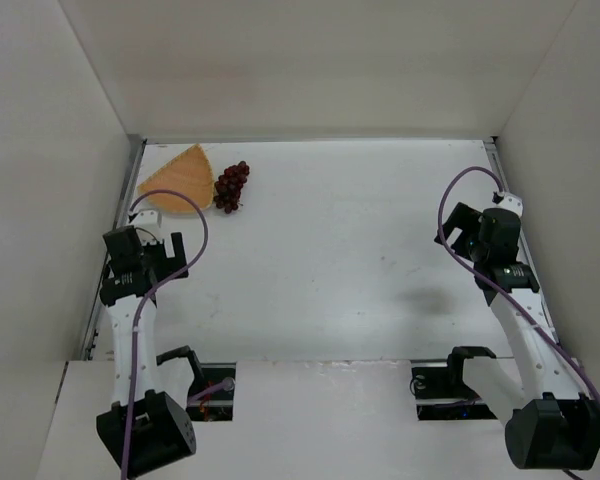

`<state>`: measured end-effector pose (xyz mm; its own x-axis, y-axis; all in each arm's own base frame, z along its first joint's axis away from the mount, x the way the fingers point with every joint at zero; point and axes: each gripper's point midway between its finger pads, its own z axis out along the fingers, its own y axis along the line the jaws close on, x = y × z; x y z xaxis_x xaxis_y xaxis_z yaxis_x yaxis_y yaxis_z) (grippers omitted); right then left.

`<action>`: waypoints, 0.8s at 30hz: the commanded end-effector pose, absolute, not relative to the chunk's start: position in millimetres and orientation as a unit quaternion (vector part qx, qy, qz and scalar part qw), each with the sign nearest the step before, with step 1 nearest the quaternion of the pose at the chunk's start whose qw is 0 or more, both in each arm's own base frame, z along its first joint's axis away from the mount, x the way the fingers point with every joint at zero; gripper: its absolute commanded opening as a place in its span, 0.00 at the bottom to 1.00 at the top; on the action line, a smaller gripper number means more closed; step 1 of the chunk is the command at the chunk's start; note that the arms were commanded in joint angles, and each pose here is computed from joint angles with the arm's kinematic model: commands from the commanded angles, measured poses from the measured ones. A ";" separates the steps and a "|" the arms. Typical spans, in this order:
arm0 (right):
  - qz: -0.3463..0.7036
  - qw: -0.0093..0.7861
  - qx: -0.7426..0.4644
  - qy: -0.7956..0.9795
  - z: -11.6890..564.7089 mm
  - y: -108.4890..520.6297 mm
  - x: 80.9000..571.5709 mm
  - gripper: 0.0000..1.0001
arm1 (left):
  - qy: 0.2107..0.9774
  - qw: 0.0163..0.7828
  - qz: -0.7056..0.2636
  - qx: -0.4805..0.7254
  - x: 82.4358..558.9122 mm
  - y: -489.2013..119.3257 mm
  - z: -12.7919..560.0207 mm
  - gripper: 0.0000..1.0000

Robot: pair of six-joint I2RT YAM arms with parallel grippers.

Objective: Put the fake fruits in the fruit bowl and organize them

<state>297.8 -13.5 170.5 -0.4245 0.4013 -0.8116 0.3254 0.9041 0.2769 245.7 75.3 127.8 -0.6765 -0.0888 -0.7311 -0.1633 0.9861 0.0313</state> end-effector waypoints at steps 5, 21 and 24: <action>0.036 0.503 0.217 0.836 176.3 -15.7 305.2 1.00 | 0.880 0.469 0.021 0.068 272.2 34.7 169.1 1.00; 0.076 0.480 0.195 0.852 171.2 27.7 323.9 1.00 | 0.890 0.437 0.007 0.130 540.7 -28.6 162.2 1.00; 0.076 0.475 0.197 0.854 168.2 29.7 321.8 1.00 | 0.890 0.432 -0.003 0.145 561.8 -50.9 138.5 1.00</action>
